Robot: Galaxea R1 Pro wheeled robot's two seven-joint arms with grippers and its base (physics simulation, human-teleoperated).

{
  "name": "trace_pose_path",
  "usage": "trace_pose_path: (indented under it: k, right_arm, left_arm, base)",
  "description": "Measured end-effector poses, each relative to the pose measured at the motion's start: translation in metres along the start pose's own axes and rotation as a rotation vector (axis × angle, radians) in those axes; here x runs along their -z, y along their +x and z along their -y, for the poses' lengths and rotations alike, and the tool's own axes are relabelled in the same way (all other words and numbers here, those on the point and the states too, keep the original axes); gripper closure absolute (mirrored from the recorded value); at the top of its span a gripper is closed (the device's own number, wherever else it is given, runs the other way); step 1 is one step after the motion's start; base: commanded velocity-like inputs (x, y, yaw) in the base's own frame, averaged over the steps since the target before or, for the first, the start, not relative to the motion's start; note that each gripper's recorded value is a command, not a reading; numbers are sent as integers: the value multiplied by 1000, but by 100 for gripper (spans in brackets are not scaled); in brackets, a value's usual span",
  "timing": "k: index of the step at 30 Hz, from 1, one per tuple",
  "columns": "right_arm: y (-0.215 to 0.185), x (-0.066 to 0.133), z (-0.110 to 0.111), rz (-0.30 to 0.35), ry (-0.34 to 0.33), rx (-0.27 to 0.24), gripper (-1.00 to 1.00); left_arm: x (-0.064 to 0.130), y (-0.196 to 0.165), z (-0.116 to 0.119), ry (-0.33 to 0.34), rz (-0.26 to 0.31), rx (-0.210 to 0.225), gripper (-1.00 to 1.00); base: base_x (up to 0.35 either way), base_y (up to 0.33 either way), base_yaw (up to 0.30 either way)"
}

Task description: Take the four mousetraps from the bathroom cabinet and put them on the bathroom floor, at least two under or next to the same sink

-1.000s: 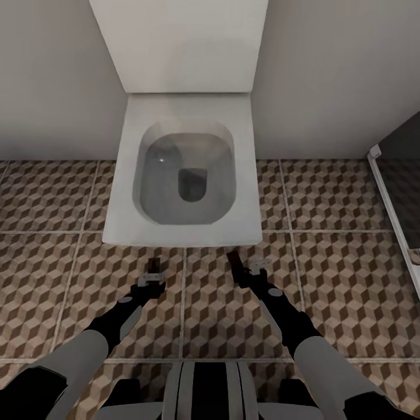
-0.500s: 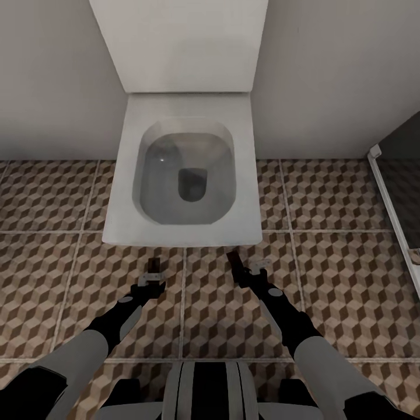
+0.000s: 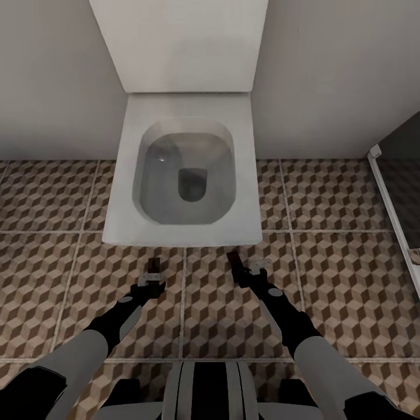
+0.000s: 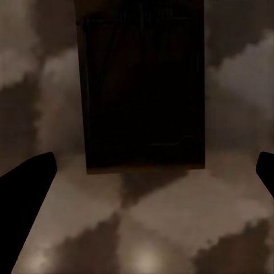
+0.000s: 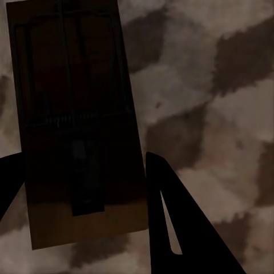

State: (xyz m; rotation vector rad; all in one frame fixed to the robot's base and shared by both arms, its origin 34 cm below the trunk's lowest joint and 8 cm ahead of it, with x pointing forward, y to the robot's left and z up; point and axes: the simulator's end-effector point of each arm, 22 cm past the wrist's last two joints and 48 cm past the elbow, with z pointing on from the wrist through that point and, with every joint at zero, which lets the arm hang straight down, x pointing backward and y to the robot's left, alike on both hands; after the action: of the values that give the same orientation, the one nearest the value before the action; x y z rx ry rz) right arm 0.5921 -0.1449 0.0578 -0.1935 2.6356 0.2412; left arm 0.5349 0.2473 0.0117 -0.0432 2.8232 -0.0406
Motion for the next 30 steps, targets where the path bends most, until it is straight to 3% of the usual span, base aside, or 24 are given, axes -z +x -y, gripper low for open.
trace_pose_path:
  k: [21, 23, 24, 25, 30]
  right_arm:
    - [0, 0, -1, -1, -3, -1, 100]
    - [1, 0, 0, -1, -3, -1, 100]
    - [1, 0, 0, -1, -2, -1, 100]
    - [1, 0, 1, -2, -2, -1, 100]
    - [1, 0, 1, -2, -2, -1, 100]
  left_arm:
    - [1, -1, -2, -14, 2, 13, -100]
    - [3, -3, 2, -11, -18, 11, -100]
    - [4, -3, 7, 6, -31, 11, -100]
    - [4, -24, 28, 92, -25, 2, -100]
    - [19, -73, 44, 146, -47, -25, -100]
  base:
    - [0, 0, 0]
    - [0, 0, 0]
    - [0, 0, 0]
    - [0, 0, 0]
    - [0, 0, 0]
